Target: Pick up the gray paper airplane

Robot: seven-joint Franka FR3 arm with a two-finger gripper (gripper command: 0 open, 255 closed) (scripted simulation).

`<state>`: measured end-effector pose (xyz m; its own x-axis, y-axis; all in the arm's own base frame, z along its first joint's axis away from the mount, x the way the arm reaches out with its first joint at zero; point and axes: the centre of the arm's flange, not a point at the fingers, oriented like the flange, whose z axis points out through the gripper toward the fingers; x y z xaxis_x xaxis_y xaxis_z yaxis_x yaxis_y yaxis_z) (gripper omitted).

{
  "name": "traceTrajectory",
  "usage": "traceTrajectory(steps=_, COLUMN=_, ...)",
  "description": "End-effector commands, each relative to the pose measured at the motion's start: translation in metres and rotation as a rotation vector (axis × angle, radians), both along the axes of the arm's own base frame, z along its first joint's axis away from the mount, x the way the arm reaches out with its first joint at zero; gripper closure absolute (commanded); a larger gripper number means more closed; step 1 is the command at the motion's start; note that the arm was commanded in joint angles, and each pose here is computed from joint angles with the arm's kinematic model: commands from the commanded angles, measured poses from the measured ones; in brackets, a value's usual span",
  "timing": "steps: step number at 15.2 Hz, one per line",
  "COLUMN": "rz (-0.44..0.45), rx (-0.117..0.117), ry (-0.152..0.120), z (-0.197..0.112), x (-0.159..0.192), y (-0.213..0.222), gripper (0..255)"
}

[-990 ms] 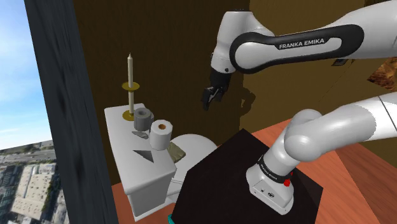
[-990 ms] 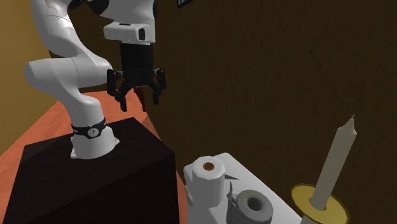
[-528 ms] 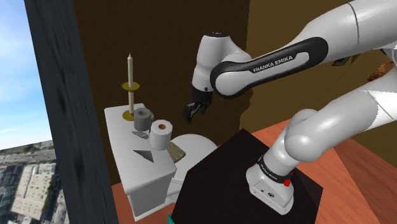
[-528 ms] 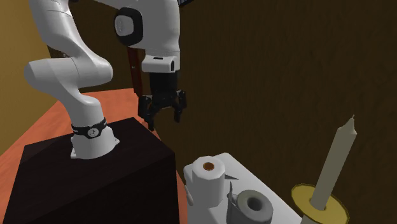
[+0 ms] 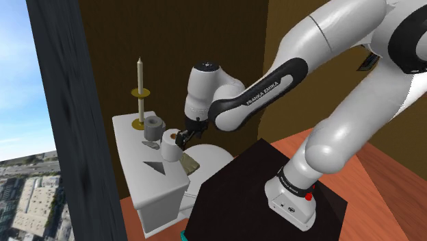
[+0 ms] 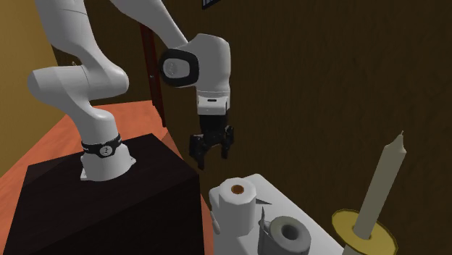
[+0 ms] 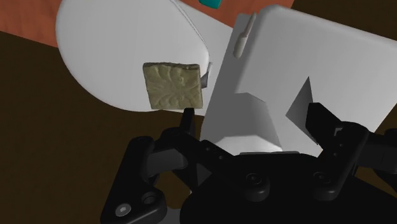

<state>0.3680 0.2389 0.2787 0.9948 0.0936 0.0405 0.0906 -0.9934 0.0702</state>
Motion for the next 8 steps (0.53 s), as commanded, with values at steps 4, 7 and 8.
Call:
traceTrajectory(steps=4, rz=0.003, rx=0.001, ry=-0.028, z=-0.047, x=0.014, y=0.043, gripper=0)
traceTrajectory(steps=7, rz=0.005, rx=-0.001, ry=-0.044, z=-0.076, x=0.023, y=0.068, gripper=0)
traceTrajectory(steps=8, rz=0.006, rx=-0.001, ry=-0.049, z=-0.086, x=0.026, y=0.077, gripper=0)
